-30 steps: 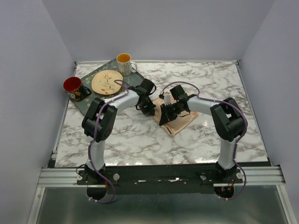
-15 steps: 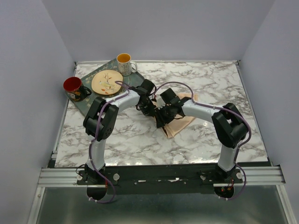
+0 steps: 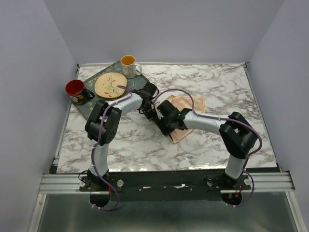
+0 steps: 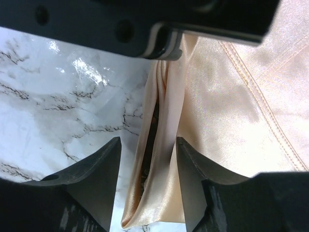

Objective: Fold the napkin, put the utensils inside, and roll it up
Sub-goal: Roll the napkin with the utensil

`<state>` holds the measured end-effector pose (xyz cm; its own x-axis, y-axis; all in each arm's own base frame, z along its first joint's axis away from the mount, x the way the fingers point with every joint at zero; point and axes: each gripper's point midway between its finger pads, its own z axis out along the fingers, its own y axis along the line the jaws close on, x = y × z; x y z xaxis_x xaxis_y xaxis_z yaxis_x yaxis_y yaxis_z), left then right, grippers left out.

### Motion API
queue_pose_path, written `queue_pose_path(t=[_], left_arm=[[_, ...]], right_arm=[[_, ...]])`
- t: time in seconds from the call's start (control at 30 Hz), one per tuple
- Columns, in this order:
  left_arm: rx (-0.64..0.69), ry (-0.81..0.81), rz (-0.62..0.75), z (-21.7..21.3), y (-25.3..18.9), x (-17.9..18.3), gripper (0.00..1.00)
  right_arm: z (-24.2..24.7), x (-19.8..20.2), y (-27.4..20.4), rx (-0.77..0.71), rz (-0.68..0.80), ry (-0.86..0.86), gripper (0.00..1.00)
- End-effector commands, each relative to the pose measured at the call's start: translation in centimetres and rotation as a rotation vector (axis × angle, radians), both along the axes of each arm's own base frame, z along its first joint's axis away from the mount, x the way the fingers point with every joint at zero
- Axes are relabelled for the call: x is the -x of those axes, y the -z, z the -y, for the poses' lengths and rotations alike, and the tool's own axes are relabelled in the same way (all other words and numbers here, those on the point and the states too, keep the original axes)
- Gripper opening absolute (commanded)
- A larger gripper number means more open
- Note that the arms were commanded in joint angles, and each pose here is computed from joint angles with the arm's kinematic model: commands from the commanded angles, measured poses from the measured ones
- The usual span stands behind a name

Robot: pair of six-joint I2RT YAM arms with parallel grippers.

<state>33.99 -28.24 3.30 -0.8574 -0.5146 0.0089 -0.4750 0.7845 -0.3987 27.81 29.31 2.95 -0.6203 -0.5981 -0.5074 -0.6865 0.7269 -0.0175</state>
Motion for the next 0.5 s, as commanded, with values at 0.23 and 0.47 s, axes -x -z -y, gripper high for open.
queue_pose_path(t=[0.23, 0.47], left_arm=[[0.009, -0.019, -0.038, -0.5, -0.7, 1.2, 0.00], [0.038, -0.020, -0.029, -0.1, -1.7, 0.9, 0.00]], right_arm=[[1.8, -0.7, 3.1, 0.158, 0.081, 0.089, 0.36], [1.5, -0.5, 4.1, 0.160, 0.047, 0.070, 0.09]])
